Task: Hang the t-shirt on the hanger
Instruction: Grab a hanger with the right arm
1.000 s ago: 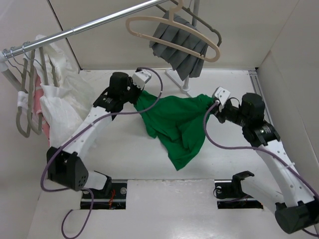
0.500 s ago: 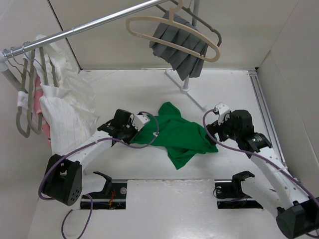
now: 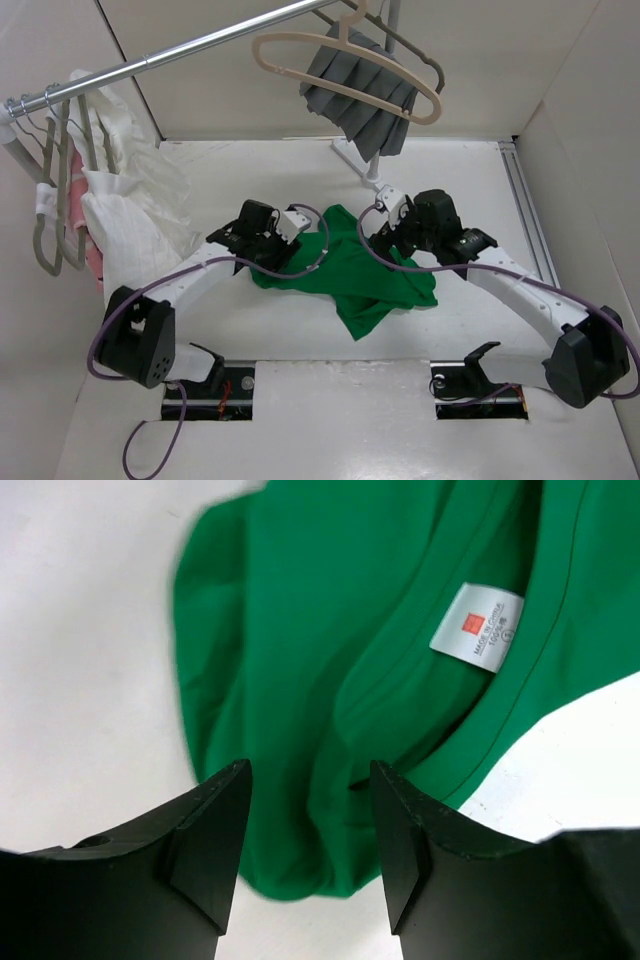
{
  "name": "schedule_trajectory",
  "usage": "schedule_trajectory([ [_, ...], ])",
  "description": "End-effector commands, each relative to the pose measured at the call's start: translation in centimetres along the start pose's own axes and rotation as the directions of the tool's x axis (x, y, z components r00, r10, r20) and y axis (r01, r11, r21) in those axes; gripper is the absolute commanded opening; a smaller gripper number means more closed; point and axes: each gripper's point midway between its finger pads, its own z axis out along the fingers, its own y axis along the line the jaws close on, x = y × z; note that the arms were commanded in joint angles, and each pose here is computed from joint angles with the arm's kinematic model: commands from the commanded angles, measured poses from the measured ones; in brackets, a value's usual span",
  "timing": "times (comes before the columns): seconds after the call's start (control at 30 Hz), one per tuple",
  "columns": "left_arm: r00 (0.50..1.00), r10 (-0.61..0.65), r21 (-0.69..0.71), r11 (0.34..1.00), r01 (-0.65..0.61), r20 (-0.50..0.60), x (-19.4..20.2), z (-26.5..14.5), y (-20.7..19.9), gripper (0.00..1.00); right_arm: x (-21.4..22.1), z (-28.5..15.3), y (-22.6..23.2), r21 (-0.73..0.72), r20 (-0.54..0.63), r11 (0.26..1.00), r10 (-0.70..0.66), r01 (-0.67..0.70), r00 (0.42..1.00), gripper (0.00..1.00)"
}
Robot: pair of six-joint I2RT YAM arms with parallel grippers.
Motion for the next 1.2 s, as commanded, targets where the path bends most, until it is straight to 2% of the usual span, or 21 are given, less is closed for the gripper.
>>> schedule_trajectory([
  [0.0,0.998,0.015,0.071,0.997,-0.01,-0.067,1.2,1.2,-1.2,0.48,-4.8,-0.6,-0.9,0.029,0.14,0.997,-0.068,0.065,0.988,1.0],
  [0.17,0.997,0.039,0.066,0.997,-0.034,-0.073,1.6,2.2,-0.9,0.48,-4.6,-1.0,-1.9,0.08,0.108,0.995,-0.073,0.064,0.991,1.0],
  [0.23,0.997,0.034,0.021,0.999,-0.032,-0.068,1.4,2.7,0.0,0.43,-4.1,-1.0,-2.5,0.108,0.077,0.992,-0.077,0.069,0.994,1.0],
  [0.3,0.998,0.023,0.002,1.0,-0.023,-0.053,0.7,2.7,0.4,0.32,-4.2,-1.1,-2.7,0.112,0.057,0.991,-0.085,0.078,0.995,1.0],
  [0.33,0.999,0.01,-0.012,1.0,-0.011,-0.053,0.4,2.7,0.7,0.17,-3.9,-1.1,-2.6,0.108,0.045,0.99,-0.093,0.087,0.995,1.0],
  [0.47,0.999,0.001,-0.003,1.0,-0.001,-0.051,0.1,2.6,0.5,0.02,-4.0,-1.2,-2.7,0.115,0.021,0.987,-0.114,0.111,0.993,1.0],
  [0.63,0.998,-0.014,0.023,1.0,0.016,-0.069,0.4,2.1,-0.1,0.0,-5.2,-2.7,-2.6,0.116,0.03,0.978,-0.179,0.174,0.983,1.0],
  [0.73,0.998,-0.034,0.028,0.999,0.036,-0.058,-0.8,0.9,-0.1,0.0,-8.7,-5.2,-3.1,0.16,0.097,0.962,-0.238,0.221,0.966,1.0],
  [0.87,0.999,-0.033,0.06,0.998,0.035,-0.032,-2.1,-0.3,-0.6,0.0,-15.4,-7.9,0.2,0.113,0.304,0.934,-0.358,0.34,0.883,1.0],
  [0.97,0.999,-0.033,0.07,0.997,0.035,-0.03,-2.3,-0.8,-0.8,0.0,-19.8,-10.6,2.9,0.06,0.467,0.904,-0.401,0.424,0.788,1.0],
  [1.0,0.999,-0.032,0.067,0.997,0.033,-0.022,-2.5,-1.0,-0.8,0.0,-22.6,-12.8,3.2,0.086,0.529,0.887,-0.426,0.453,0.734,1.0],
  [1.1,0.999,-0.032,0.067,0.997,0.033,-0.022,-2.5,-1.0,-0.8,0.0,-26.8,-16.6,1.1,0.211,0.588,0.863,-0.487,0.459,0.646,1.0],
  [1.13,1.0,-0.028,0.061,0.998,0.028,-0.003,-3.0,-1.2,-0.7,0.0,-29.2,-19.0,0.4,0.275,0.622,0.843,-0.523,0.463,0.583,1.0],
  [1.17,1.0,-0.026,0.058,0.998,0.026,0.006,-3.2,-1.1,-0.6,0.0,-30.5,-20.1,0.4,0.281,0.656,0.828,-0.535,0.485,0.533,1.0],
])
